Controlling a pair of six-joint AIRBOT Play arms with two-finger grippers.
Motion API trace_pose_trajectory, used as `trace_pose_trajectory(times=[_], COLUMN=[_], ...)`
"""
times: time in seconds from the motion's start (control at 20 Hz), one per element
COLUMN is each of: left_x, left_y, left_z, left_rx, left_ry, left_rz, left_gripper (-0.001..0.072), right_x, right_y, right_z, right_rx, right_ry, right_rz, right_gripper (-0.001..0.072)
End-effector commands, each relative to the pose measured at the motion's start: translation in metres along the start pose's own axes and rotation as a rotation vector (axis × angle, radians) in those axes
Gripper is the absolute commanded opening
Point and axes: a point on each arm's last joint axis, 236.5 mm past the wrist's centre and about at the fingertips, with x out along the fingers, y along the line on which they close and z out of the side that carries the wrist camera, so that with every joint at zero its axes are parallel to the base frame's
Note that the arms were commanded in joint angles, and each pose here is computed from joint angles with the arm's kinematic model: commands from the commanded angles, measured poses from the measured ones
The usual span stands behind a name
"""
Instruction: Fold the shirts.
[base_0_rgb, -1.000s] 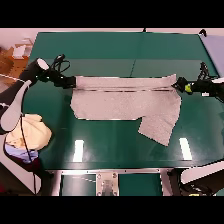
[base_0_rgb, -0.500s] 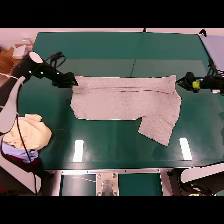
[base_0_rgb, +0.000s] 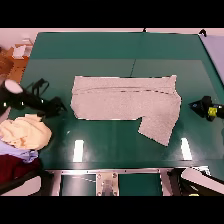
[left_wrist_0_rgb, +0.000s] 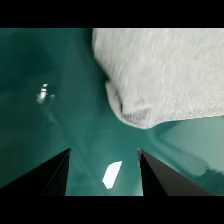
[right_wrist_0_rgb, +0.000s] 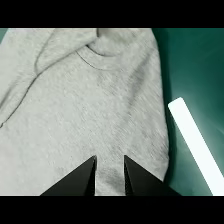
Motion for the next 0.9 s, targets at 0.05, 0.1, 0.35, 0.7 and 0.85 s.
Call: trace_pose_trajectory(times=[0.05, 0.1, 0.35, 0.7, 0.85], left_x=[0.049, 0.057, 0.060, 0.101, 0.107], left_y=[0.007, 0.003, -0.009, -0.018, -0.036], left_z=[-0.038, -0.037, -0.001, -0.012, -0.009], left_rx=[-0.272, -0.286, -0.317, -0.376, -0.326], left_ry=[-0.192, -0.227, -0.462, -0.330, -0.317], left_rz=[-0.181, -0.198, -0.172, -0.160, -0.167], left_gripper=[0.0484, 0.0483, 0.0357, 0.0356, 0.0081], right_x=[-0.003, 0.001, 0.013, 0.020, 0.023], right_y=[-0.034, -0.038, -0.049, -0.057, -0.053], right_z=[-0.048, -0.056, -0.076, -0.088, -0.089], right_rx=[0.108, 0.123, 0.164, 0.196, 0.196], right_ry=[-0.087, -0.080, -0.055, -0.046, -0.039], right_rz=[-0.047, -0.050, -0.057, -0.065, -0.054], right_gripper=[0.0359, 0.0373, 0.0373, 0.0470, 0.0470])
